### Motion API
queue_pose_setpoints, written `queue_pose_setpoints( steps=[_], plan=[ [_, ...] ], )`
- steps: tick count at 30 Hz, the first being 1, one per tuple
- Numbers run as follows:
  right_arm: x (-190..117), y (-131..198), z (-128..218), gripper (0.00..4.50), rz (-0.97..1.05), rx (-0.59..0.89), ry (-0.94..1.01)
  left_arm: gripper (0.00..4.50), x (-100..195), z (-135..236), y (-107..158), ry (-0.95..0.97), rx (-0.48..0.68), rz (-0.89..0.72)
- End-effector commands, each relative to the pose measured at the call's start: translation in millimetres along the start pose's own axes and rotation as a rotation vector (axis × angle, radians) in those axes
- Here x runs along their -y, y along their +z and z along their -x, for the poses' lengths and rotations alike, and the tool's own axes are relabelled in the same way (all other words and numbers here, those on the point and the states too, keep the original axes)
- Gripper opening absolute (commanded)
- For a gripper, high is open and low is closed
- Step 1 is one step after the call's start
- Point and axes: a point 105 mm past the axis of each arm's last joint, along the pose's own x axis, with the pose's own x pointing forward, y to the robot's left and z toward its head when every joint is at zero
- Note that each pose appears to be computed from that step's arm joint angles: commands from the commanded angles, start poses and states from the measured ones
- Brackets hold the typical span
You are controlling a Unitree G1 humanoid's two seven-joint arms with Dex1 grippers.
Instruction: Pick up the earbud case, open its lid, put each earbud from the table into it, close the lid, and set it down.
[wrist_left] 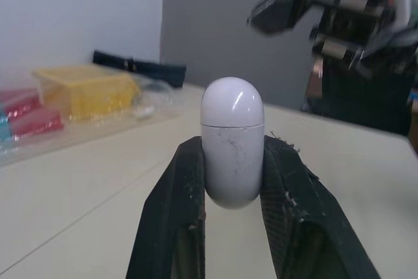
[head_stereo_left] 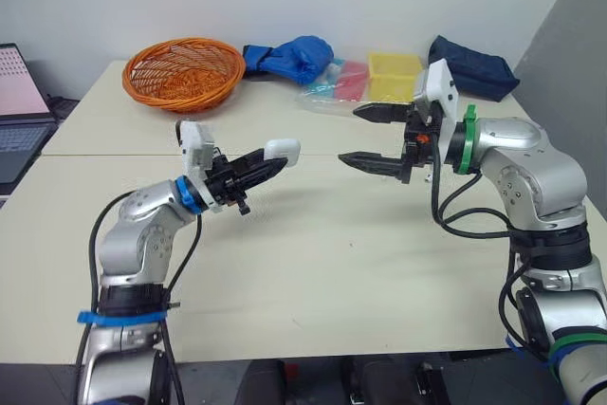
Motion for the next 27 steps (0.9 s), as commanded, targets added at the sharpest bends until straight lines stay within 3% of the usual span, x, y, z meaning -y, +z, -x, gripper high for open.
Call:
queue_pose_setpoints(
  steps=[1,6,27],
  plan=[
    [-7.0,3.6,-10.1,4.48,0.105,-0.002,0.055,0.75,16.3,-5.3,7.0,-0.007,0.08,-0.068],
    [-7.8,1.0,-29.3,4.48,0.109,0.007,0.089,0.75,28.0,-8.1,-9.0,-0.043,0.066,-0.094],
    [8.6,8.9,-41.9,4.48,0.06,0.03,0.015,0.75,35.7,-11.4,-6.7,-0.104,0.061,-0.101]
  ],
)
